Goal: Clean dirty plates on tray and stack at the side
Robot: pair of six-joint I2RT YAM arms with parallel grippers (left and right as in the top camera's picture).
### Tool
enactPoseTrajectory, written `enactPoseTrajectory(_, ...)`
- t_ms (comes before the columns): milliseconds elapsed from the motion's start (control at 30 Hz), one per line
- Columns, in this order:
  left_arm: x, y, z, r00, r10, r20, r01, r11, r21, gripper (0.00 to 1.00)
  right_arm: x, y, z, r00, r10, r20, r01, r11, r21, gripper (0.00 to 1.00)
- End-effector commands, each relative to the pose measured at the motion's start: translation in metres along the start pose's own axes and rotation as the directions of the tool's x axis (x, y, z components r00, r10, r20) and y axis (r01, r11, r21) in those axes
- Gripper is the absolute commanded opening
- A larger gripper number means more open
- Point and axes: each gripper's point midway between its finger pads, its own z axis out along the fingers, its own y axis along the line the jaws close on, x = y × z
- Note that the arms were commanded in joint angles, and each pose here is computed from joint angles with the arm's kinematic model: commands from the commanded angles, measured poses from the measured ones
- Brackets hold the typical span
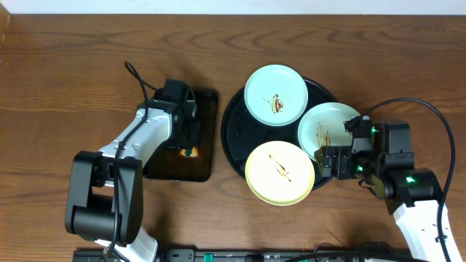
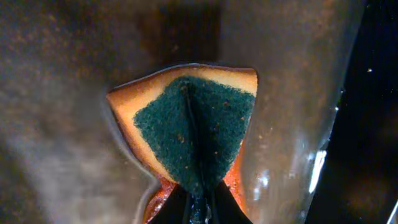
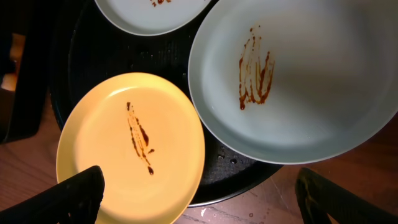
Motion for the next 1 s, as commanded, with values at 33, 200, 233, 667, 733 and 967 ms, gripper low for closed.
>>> enactPoseTrajectory(33,0.015,-0.001,0.010,0.999,-0.001,-0.054,0.001,1.000,0.004,0.07,-0.004,0.003,-0.002,1.000,-0.001,0.007,0.001,1.000,-0.003,0.96)
enactPoseTrajectory(200,0.005,-0.006,-0.016,1.000,0.006,-0.005,-0.006,1.000,0.013,0.08,-0.004,0.003,-0.002,1.000,-0.002,0.008,0.002,1.000,-0.003,0.95)
enactPoseTrajectory(233,0.003,-0.008,-0.024,1.000,0.008,0.013,-0.009,1.000,0.020,0.07,-0.004,0.003,-0.002,1.000,-0.002,0.008,0.002,1.000,-0.003,0.93)
enactPoseTrajectory(667,0.004,-0.029,-0.080,0.991,0.022,0.132,-0.038,0.992,0.120,0.07,0.012,0.004,0.019,0.992,0.060,-0.116,-0.064,0.997,-0.033,0.61)
enactPoseTrajectory(733,0.004,-0.030,-0.080,0.991,0.022,0.131,-0.038,0.992,0.121,0.08,0.019,0.004,0.027,0.983,0.074,-0.168,-0.082,0.996,-0.041,0.55)
enactPoseTrajectory(967,0.002,-0.030,-0.080,0.990,0.026,0.140,-0.043,0.992,0.122,0.08,0.045,-0.002,0.052,0.936,0.124,-0.331,-0.139,0.990,-0.021,0.38)
